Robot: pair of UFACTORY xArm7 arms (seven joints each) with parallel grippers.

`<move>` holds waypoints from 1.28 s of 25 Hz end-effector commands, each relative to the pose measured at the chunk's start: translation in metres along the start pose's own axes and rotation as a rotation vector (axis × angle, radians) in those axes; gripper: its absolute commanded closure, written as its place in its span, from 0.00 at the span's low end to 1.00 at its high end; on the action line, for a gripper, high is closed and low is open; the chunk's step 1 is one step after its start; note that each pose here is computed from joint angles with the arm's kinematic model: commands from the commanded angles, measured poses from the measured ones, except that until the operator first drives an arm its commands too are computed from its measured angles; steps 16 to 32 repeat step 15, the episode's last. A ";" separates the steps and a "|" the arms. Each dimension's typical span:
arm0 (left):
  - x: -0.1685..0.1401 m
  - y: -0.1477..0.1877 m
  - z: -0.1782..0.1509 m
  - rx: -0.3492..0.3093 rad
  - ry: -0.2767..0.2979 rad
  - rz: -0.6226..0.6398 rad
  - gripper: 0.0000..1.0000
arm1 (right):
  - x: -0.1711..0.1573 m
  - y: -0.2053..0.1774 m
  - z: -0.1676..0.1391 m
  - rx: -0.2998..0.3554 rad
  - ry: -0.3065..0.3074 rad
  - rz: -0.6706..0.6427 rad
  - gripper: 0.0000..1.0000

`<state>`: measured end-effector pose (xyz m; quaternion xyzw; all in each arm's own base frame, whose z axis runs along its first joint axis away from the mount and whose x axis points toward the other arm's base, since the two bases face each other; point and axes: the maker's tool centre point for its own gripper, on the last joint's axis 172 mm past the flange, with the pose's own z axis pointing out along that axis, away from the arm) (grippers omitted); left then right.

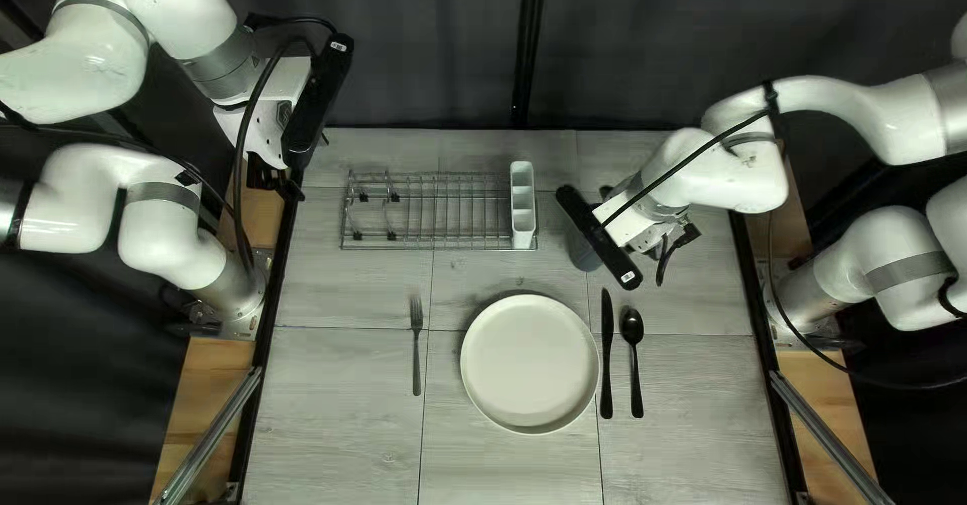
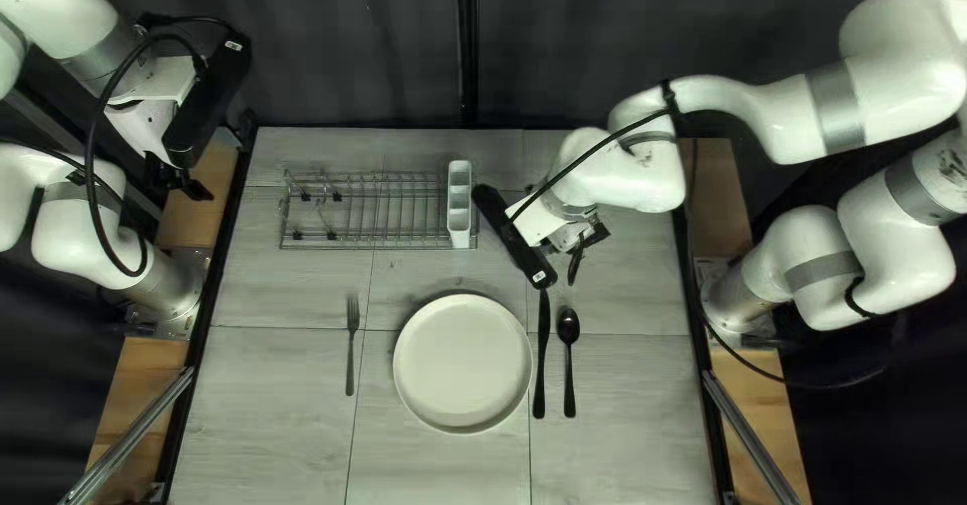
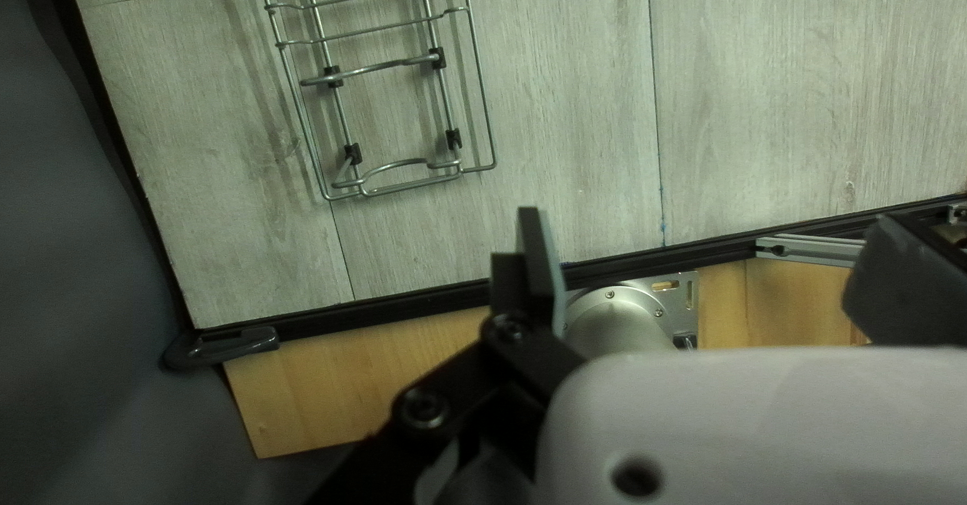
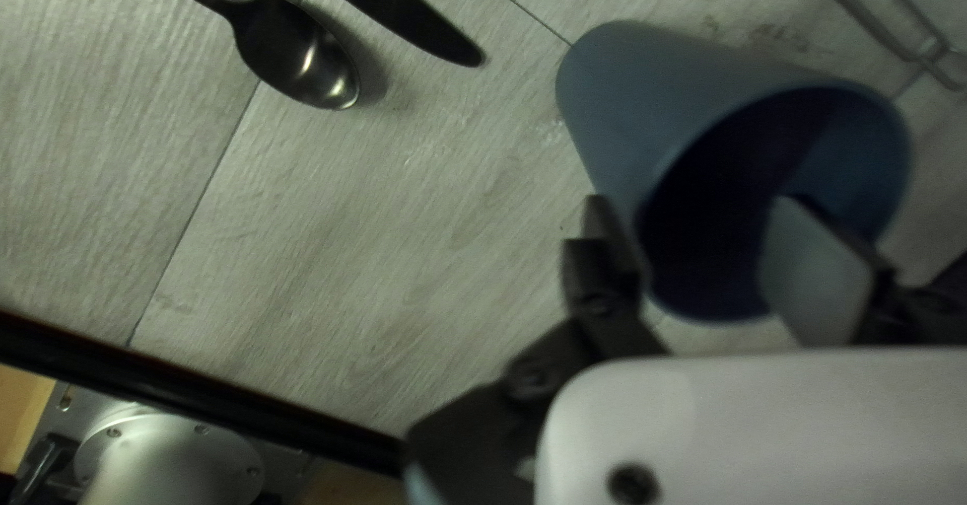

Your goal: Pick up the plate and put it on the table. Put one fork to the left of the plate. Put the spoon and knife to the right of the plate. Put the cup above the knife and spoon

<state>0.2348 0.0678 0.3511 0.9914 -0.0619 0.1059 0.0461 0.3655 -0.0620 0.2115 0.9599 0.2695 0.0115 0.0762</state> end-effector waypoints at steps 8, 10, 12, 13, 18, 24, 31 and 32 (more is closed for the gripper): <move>0.000 0.000 0.000 0.000 0.000 0.000 0.00 | 0.008 -0.009 -0.022 0.013 -0.005 0.043 0.00; 0.000 0.000 0.000 0.000 0.000 0.000 0.00 | 0.008 -0.009 -0.022 0.013 -0.005 0.043 0.00; 0.000 0.000 0.000 0.000 0.000 0.000 0.00 | 0.008 -0.009 -0.022 0.013 -0.005 0.043 0.00; 0.000 0.000 0.000 0.000 0.000 0.000 0.00 | 0.008 -0.009 -0.022 0.013 -0.005 0.043 0.00; 0.000 0.000 0.000 0.000 0.000 0.000 0.00 | 0.008 -0.009 -0.022 0.013 -0.005 0.043 0.00; 0.000 0.000 0.000 0.000 0.000 0.000 0.00 | 0.008 -0.009 -0.022 0.013 -0.005 0.043 0.00; 0.000 0.000 0.000 0.000 0.000 0.000 0.00 | 0.008 -0.009 -0.022 0.013 -0.005 0.043 0.00; 0.000 0.000 0.000 0.000 0.000 0.000 0.00 | 0.008 -0.009 -0.022 0.013 -0.005 0.043 0.00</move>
